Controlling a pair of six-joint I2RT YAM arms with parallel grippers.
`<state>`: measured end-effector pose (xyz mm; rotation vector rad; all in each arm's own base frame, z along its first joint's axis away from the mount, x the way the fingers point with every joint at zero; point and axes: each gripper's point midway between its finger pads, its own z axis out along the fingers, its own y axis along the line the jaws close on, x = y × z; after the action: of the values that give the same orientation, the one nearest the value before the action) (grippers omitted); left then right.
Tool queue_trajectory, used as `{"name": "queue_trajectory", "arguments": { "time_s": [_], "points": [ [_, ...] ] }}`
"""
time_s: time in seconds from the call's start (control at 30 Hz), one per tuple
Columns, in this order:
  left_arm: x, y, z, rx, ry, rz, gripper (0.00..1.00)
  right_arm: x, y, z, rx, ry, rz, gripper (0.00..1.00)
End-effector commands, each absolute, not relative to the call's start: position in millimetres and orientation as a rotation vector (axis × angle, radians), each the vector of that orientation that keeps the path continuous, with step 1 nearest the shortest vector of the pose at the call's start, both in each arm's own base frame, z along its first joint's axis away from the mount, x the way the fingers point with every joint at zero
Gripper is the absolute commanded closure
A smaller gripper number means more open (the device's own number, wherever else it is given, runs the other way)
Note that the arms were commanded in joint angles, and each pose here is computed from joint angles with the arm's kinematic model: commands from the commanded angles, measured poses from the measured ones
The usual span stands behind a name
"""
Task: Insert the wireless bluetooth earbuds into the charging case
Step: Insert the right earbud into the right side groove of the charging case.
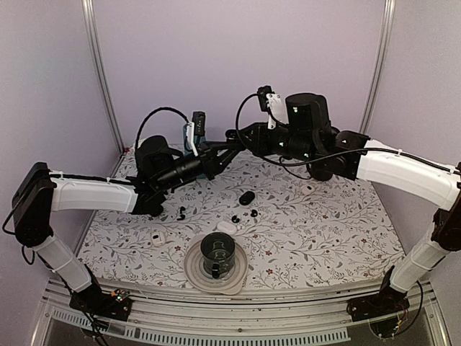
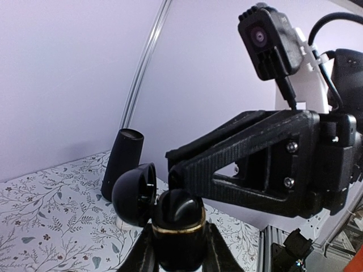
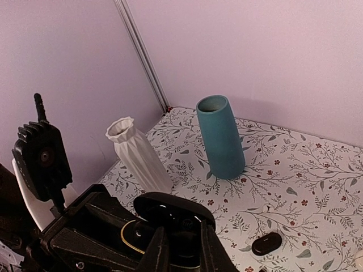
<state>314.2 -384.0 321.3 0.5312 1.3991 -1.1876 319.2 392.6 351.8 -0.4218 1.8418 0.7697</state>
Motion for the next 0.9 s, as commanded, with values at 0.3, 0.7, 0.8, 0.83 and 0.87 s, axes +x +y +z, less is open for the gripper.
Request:
{"name": "queue_trajectory", "arguments": {
  "time_s": [0.3,0.7,0.8,0.83,0.87],
  "points": [
    [315.8,-365.6,353.9,0.518,1.263,-1.132,1.00,296.0,397.2,352.4,-0.480,1.886,0.827,0.67],
    [307.6,-364.2,347.3,0.565,1.256,-1.138,1.00,294.2,377.8,370.8,-0.466,1.866,0.869,0.49],
    [304.1,-363.9,347.8,0.589,1.246,-1.142,1.00,294.6,365.0,380.5,-0.471,1.839,0.925,0.45],
    [302.7,-364.0,347.5,0.600,1.244,-1.146,1.00,293.9,362.3,383.2,-0.485,1.827,0.959,0.43],
    [300.4,-363.8,347.8,0.612,1.240,-1.151,1.00,293.3,360.2,387.1,-0.500,1.807,0.994,0.41]
  ]
}}
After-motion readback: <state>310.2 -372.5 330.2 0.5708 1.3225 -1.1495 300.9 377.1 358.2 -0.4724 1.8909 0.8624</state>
